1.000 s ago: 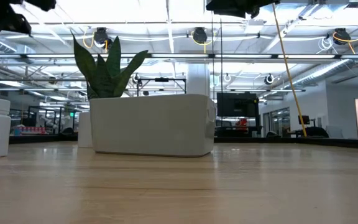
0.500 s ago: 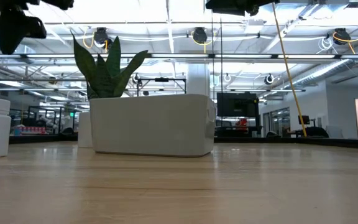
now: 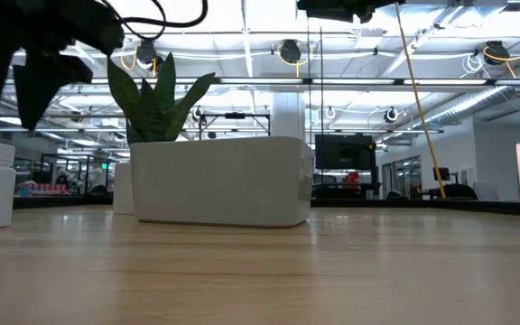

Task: Pick and place pill bottles into a basket
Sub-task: Put the white pill bottle into the gray bin

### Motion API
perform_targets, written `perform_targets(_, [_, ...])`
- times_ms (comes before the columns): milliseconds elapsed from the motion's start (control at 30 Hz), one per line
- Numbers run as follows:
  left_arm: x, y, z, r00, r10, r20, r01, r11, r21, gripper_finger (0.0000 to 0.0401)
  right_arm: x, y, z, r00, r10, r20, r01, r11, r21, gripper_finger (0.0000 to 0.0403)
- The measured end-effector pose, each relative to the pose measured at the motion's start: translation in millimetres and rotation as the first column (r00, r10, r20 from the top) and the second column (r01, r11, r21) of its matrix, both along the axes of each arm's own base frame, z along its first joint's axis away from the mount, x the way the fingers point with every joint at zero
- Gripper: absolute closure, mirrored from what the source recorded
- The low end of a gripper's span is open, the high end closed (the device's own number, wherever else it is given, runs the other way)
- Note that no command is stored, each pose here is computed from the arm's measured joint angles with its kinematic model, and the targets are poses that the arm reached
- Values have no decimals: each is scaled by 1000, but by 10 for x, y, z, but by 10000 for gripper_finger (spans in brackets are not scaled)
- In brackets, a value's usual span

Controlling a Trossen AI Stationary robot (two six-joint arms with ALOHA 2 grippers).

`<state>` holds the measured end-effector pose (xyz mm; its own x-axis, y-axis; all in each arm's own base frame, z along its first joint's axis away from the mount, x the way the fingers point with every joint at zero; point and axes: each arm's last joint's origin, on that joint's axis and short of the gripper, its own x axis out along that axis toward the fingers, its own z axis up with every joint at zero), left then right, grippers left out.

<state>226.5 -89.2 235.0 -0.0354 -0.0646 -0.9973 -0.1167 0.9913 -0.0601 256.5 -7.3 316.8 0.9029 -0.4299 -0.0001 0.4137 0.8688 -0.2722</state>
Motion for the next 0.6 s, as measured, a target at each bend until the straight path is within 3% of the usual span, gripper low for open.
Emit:
perform_targets(200, [47,-13,-81,999,-25,-22,25,999,29,138,0,0,0,1000,0,-1,0,1000,-1,167])
perform_targets(600, [78,-97,-94,999,-44,5,44,998,-44,137,0,0,0,1000,0,-2,0,1000,-1,167])
